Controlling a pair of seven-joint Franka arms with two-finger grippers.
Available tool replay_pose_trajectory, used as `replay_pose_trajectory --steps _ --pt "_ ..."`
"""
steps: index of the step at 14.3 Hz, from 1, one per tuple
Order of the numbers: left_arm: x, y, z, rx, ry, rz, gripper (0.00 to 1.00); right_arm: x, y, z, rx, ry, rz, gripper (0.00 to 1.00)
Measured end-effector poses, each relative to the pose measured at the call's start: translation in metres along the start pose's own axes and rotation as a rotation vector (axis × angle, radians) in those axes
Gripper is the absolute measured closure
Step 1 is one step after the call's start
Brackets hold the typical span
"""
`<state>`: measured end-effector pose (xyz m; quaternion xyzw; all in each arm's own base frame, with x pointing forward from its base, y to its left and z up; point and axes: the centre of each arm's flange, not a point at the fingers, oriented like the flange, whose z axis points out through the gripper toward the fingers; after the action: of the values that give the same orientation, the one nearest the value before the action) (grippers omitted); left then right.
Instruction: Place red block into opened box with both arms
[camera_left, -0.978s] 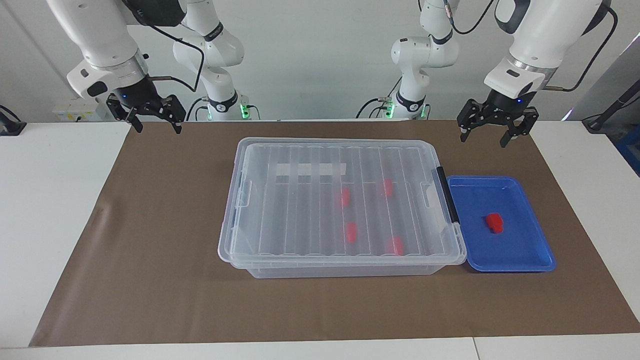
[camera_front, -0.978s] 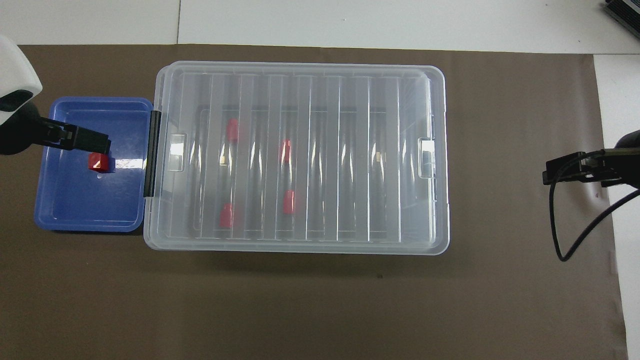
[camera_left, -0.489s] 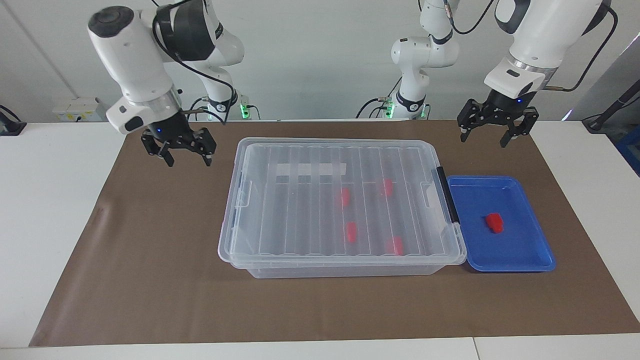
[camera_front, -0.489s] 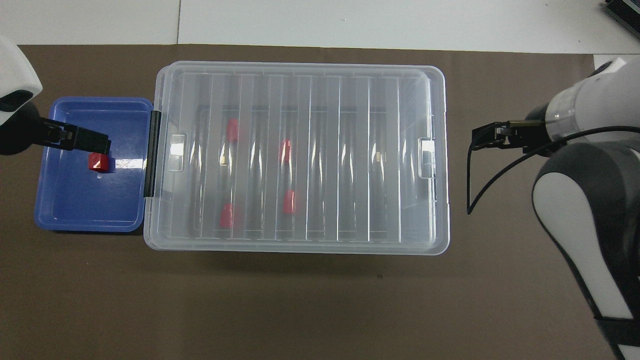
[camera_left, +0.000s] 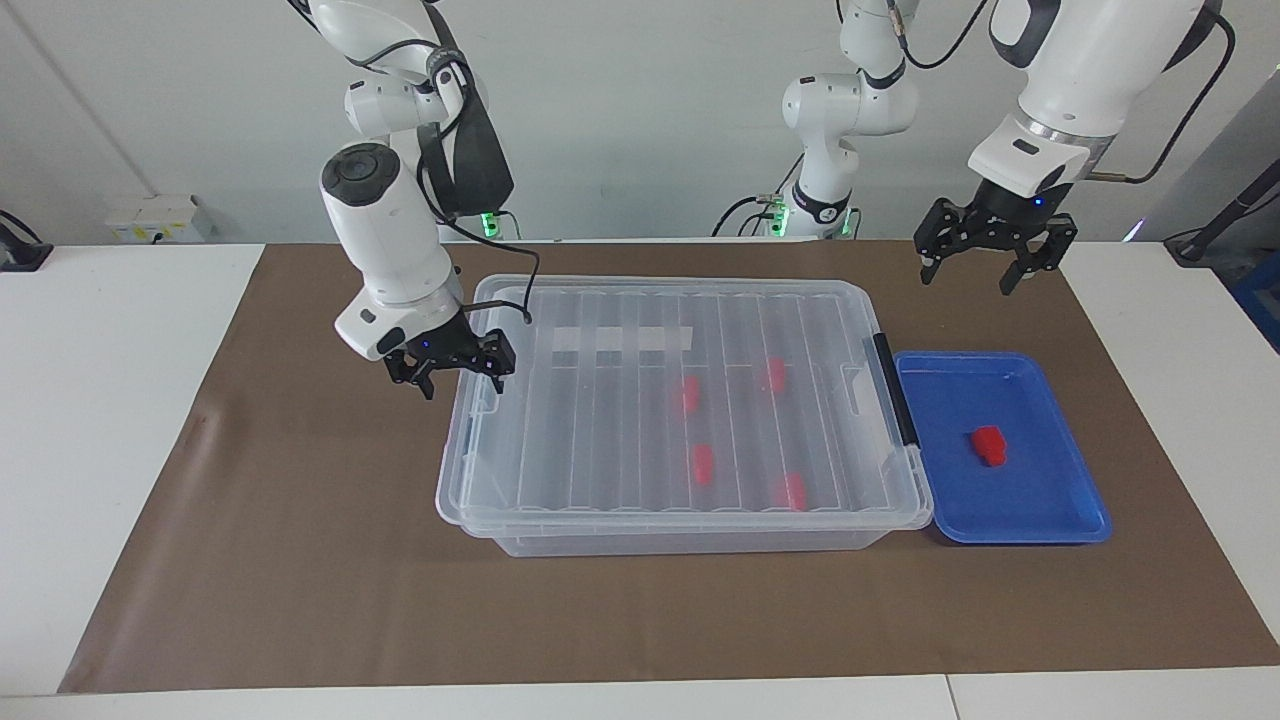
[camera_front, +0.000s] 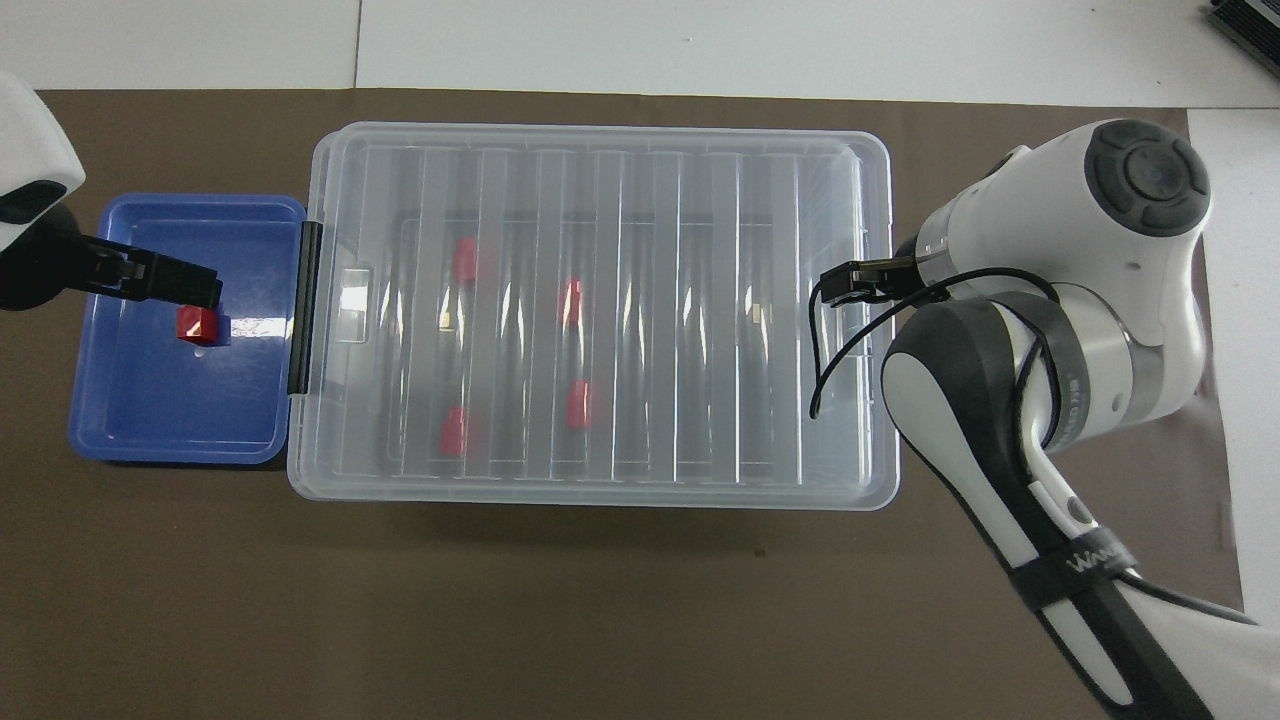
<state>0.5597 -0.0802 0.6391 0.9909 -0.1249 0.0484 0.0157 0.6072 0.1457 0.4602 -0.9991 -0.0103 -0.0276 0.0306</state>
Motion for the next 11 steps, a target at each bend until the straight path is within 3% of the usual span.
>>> replay_pose_trajectory --steps 11 --pt "0.0 0.0 0.0 0.0 0.0 0.0 0.0 -0.001 0.022 0.005 -0.108 0.006 -0.027 0.0"
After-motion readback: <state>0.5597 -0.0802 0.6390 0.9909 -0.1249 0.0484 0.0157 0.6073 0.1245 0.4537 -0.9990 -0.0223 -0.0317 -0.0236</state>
